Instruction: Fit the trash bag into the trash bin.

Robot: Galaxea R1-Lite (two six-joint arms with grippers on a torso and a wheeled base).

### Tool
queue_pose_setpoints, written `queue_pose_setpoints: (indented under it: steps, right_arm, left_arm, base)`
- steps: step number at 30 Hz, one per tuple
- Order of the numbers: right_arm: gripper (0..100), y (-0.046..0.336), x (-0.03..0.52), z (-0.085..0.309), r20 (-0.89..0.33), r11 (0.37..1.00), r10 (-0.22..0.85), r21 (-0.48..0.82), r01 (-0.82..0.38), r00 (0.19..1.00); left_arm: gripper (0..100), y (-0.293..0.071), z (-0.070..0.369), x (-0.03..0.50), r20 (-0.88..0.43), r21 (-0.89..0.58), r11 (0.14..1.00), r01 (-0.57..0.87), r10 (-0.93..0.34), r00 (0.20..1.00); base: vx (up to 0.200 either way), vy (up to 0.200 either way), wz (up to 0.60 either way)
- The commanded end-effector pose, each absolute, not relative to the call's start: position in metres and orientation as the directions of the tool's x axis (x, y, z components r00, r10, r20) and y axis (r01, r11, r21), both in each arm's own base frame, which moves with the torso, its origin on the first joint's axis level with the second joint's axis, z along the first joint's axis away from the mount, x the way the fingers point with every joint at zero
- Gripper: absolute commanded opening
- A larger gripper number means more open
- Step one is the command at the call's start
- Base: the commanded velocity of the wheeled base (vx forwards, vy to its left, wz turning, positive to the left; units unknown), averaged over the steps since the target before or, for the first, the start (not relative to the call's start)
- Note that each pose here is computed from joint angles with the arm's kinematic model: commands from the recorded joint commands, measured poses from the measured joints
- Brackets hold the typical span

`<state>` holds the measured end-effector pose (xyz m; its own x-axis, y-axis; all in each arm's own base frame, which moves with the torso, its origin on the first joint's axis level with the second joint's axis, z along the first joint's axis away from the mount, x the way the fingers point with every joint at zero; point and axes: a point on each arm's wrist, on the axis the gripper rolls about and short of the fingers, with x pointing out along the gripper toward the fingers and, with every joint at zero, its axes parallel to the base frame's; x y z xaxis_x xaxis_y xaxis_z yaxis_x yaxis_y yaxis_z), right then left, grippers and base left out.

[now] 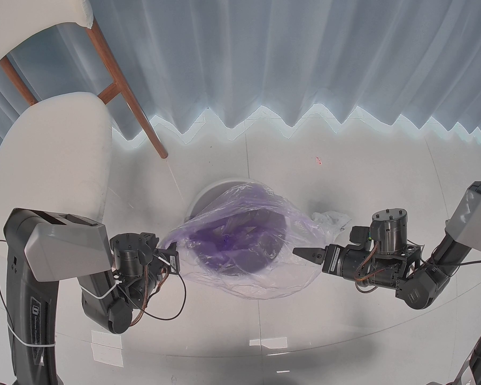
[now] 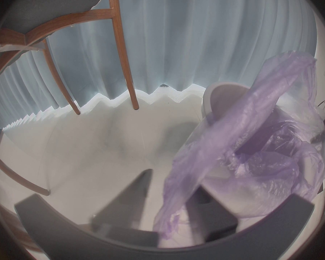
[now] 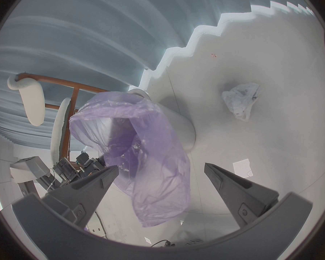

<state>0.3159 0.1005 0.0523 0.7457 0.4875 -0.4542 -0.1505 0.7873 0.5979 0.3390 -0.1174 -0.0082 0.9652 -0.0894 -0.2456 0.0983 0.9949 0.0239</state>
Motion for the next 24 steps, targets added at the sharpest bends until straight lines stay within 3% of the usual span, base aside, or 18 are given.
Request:
queue_pose_setpoints:
  steps: [1,6,14,24]
  right_arm:
    - [100,0.100,0.315,0.051,-0.456,0.787,0.488,0.598,-0.149,0.744]
    - [100,0.100,0.311,0.051,-0.462,0.788,0.489,0.597,-0.148,0.739]
    - [100,0.107,0.292,0.057,-0.474,0.799,0.515,0.568,-0.199,0.714]
    - [100,0.111,0.284,0.053,-0.488,0.806,0.529,0.546,-0.230,0.694]
  left_arm:
    - [100,-0.119,-0.006,0.341,-0.233,0.021,0.996,0.086,-0.079,0.969]
    - [100,-0.118,0.006,0.339,-0.207,0.019,0.997,0.081,-0.075,0.975]
    - [100,-0.115,0.073,0.301,-0.087,-0.006,0.992,0.122,-0.122,0.989]
    - [100,-0.108,0.083,0.277,-0.103,0.076,0.985,0.153,-0.145,0.984]
  base:
    - [0.000,0.000,0.00]
    - [0.000,0.000,0.00]
    - [0.000,0.000,0.00]
    - [0.000,0.000,0.00]
